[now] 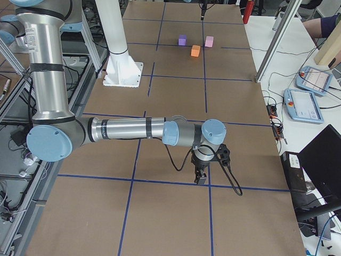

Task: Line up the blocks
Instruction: 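Reach the left gripper down over the orange cube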

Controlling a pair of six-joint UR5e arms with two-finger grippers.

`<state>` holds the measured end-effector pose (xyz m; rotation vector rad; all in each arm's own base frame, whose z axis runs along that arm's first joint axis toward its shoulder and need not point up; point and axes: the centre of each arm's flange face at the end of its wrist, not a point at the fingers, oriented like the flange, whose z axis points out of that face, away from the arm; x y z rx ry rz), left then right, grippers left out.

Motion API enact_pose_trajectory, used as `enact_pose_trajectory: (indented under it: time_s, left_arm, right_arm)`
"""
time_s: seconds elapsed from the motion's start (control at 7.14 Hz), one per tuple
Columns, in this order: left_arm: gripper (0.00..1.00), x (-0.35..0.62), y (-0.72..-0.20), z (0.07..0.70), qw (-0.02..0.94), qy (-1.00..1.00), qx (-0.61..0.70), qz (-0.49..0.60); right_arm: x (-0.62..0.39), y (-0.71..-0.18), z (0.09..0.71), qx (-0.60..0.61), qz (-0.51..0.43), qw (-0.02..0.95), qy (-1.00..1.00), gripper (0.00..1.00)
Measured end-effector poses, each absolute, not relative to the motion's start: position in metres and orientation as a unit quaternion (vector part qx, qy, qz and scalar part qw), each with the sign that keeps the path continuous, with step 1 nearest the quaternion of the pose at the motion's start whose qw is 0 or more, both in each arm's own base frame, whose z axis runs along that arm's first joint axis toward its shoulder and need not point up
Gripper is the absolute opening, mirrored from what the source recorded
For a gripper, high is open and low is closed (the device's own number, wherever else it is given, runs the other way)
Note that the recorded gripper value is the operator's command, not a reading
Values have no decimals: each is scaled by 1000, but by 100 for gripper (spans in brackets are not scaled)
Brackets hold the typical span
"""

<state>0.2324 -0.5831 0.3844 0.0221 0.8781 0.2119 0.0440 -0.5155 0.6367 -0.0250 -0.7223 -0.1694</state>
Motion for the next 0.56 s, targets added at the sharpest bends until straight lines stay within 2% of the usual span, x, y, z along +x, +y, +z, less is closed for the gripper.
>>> enact_pose_trajectory:
  time_s: [0.56]
  left_arm:
    - [100, 354, -568, 344, 904, 405, -5, 141]
  right_arm:
    - [44, -515, 637, -12, -83, 932, -353, 100]
